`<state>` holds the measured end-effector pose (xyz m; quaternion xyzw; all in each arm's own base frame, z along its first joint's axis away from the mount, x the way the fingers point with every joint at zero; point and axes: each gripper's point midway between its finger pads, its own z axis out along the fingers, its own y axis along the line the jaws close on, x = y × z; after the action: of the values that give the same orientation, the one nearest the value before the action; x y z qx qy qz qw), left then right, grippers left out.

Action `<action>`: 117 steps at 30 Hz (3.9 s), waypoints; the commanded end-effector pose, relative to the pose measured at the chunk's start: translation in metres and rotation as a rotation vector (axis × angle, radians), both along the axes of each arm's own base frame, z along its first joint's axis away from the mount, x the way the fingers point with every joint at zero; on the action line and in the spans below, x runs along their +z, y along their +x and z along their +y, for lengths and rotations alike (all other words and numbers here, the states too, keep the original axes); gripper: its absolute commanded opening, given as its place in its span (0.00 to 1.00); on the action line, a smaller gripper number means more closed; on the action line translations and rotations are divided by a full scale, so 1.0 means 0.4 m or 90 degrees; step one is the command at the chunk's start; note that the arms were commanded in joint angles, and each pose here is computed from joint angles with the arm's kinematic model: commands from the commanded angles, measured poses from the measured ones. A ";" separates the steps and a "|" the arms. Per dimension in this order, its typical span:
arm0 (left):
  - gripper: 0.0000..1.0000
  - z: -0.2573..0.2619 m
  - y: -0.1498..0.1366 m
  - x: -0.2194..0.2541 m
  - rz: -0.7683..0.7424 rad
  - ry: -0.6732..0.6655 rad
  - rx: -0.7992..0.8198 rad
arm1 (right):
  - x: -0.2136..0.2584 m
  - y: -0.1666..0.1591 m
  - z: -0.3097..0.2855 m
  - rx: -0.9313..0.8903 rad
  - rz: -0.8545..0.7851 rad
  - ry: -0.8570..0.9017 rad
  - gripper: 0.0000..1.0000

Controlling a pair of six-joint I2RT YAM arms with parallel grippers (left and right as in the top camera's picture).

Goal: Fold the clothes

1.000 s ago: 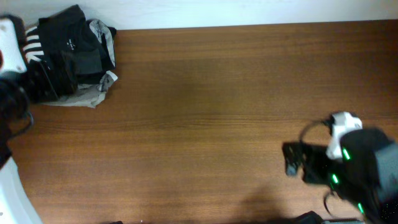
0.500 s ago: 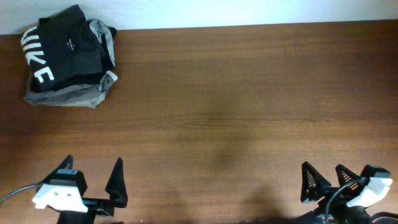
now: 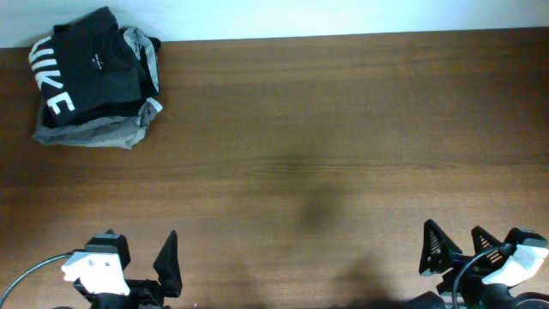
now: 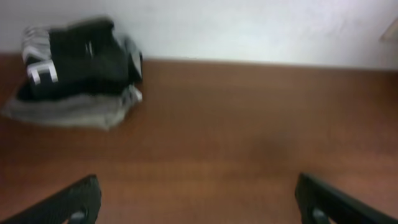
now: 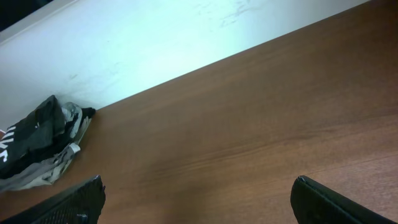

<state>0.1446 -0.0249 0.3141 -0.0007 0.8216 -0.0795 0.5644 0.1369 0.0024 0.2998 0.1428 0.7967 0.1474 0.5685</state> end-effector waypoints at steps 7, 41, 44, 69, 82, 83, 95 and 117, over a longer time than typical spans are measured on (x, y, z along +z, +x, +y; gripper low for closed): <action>0.99 -0.026 -0.127 -0.197 0.244 -0.050 -0.003 | -0.044 0.018 -0.085 -0.149 0.003 -0.042 0.99; 0.99 -0.042 -0.220 -0.277 0.374 -0.073 -0.002 | -0.363 0.274 -0.015 -0.031 -0.151 -0.178 0.99; 0.99 -0.042 -0.220 -0.277 0.374 -0.073 -0.002 | -0.364 0.274 -0.016 -0.031 -0.150 -0.178 0.99; 0.99 -0.086 0.033 0.051 -0.105 0.044 -0.161 | -0.364 0.274 -0.016 -0.031 -0.150 -0.178 0.99; 0.99 -0.048 0.214 -0.136 -0.375 0.187 -0.111 | -0.364 0.274 -0.015 -0.031 -0.150 -0.178 0.99; 0.99 -0.036 0.221 -0.150 -0.381 0.190 -0.093 | -0.364 0.274 -0.015 -0.031 -0.150 -0.178 0.99; 0.99 0.021 0.251 -0.382 -0.214 0.190 -0.029 | -0.364 0.274 -0.016 -0.031 -0.150 -0.178 0.99; 0.99 0.023 0.251 -0.383 -0.212 0.189 -0.028 | -0.364 0.274 -0.016 -0.031 -0.150 -0.178 0.99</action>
<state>0.2451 -0.0172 0.1623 0.1135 0.7188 0.0245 0.6854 0.2466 -0.0037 0.1576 0.0655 0.7307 0.0399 0.6784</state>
